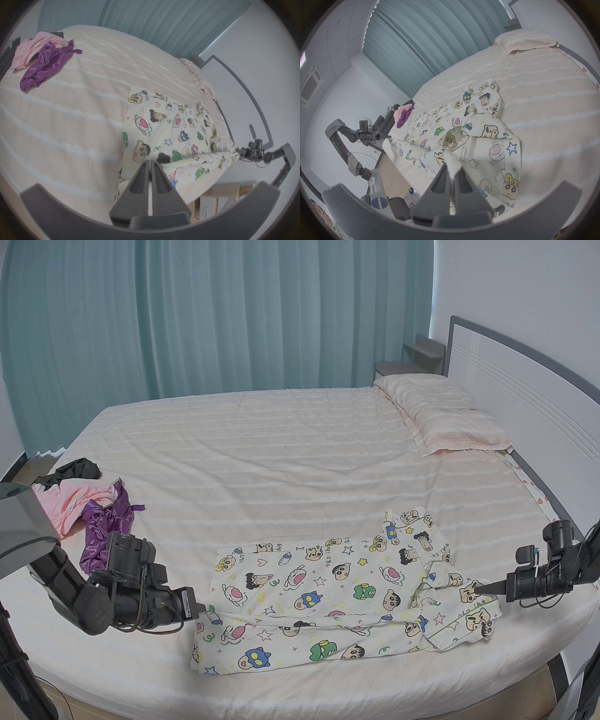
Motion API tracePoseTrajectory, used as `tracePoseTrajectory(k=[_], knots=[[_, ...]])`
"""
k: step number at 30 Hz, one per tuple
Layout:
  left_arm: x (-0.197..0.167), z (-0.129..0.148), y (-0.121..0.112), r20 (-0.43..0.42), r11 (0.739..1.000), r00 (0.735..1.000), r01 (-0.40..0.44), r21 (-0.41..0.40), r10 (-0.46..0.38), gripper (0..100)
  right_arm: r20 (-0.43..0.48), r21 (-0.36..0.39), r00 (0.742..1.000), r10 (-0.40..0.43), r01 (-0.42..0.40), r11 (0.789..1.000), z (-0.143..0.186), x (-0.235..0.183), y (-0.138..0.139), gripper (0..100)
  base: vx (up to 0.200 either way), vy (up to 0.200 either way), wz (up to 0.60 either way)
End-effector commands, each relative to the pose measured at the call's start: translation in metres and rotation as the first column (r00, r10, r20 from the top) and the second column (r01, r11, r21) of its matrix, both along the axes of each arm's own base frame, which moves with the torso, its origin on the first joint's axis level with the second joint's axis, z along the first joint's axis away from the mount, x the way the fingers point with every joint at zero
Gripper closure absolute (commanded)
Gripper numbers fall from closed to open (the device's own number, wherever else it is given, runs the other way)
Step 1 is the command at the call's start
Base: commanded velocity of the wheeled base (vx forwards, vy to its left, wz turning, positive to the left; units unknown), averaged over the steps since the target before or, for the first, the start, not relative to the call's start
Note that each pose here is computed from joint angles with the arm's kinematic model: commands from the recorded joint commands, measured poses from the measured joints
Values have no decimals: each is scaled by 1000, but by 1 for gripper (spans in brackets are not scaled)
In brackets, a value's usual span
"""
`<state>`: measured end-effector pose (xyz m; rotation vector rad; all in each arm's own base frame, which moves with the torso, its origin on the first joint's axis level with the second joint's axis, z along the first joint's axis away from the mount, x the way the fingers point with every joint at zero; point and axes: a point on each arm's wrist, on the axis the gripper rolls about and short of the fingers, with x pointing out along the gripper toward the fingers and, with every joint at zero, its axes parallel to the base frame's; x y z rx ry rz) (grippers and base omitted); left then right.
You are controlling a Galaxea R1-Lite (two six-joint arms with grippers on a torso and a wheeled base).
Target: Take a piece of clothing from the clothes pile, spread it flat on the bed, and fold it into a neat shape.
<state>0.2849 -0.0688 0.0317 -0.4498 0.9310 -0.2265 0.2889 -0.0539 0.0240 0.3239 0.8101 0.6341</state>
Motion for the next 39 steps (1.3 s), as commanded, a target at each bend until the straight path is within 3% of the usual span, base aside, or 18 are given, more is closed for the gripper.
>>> tracePoseTrajectory(k=[1, 20, 30, 31, 32, 33, 39], knots=[[28, -27, -2, -43, 998, 998, -54, 14, 54, 100, -46, 8, 999, 11, -11, 1000, -18, 16, 5, 100, 0, 0, 0], [56, -43, 5, -30, 989, 989, -144, 38, 145, 100, -101, -11, 992, -75, 74, 997, -28, 35, 4, 100, 0, 0, 0], [57, -42, 3, -22, 989, 990, -141, 36, 142, 100, -94, -35, 991, -96, 93, 995, -27, 39, 3, 100, 0, 0, 0], [59, -41, 2, -18, 989, 990, -141, 35, 142, 100, -92, -35, 991, -96, 93, 995, -27, 39, 3, 0, 0, 0, 0], [60, -41, 2, -16, 989, 990, -142, 33, 143, 100, -94, -36, 991, -97, 94, 995, -27, 39, 3, 0, 0, 0, 0], [61, -42, 3, -17, 989, 989, -144, 34, 144, 0, -97, -41, 990, -101, 97, 994, -27, 39, 3, 0, 0, 0, 0], [60, -42, 11, -28, 986, 986, -165, 35, 166, 0, -77, -59, 987, -140, 136, 989, -19, 38, -4, 0, 0, 0, 0]])
